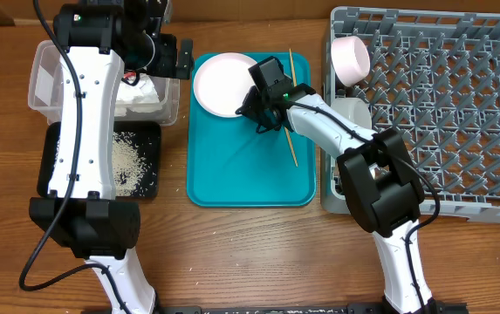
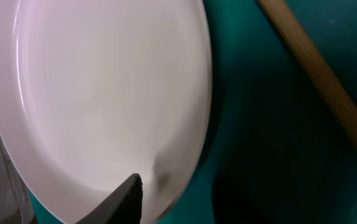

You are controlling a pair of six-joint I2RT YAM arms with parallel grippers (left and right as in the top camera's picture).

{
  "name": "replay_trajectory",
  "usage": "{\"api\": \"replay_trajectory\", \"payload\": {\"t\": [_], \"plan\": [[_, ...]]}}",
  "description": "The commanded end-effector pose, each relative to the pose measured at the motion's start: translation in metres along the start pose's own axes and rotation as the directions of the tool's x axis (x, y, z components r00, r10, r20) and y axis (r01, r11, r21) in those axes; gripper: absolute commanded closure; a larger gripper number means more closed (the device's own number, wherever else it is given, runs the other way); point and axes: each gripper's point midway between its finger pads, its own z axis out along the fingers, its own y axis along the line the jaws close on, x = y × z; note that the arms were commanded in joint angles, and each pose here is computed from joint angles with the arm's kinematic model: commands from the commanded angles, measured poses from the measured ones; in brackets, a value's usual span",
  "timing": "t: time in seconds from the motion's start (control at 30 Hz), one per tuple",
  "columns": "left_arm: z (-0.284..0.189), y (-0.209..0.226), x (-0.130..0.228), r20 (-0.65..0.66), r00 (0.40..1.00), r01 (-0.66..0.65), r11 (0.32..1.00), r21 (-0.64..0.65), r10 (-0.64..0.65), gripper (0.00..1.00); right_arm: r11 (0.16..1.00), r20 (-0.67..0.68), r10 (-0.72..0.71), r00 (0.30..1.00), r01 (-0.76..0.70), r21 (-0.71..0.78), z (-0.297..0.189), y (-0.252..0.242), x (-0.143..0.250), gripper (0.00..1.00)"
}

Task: Sort waste into correct bins and load items into the dishwasher
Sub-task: 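Reach the right gripper to the pink plate and grasp its rim, then lift the plate and stand it upright in the dish rack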

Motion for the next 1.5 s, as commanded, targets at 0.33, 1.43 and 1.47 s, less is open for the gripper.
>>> {"api": "replay_trajectory", "payload": {"t": [0.33, 1.43, 1.47], "plan": [[-0.007, 0.002, -0.003, 0.021, 1.0, 0.011, 1.0, -0.008, -0.011, 0.0, 0.989, -0.059, 0.032, 0.998, -0.023, 0.148, -0.003, -0.035, 0.015, 0.94], [-0.007, 0.002, -0.003, 0.021, 1.0, 0.011, 1.0, -0.009, -0.01, 0.0, 0.511, 0.547, -0.449, 0.706, -0.3, 0.806, -0.414, -0.176, -0.177, 0.96], [-0.007, 0.002, -0.003, 0.021, 1.0, 0.011, 1.0, -0.009, -0.01, 0.0, 0.481, 0.52, -0.468, 0.714, -0.288, 0.828, -0.404, -0.18, -0.179, 0.96]]}}
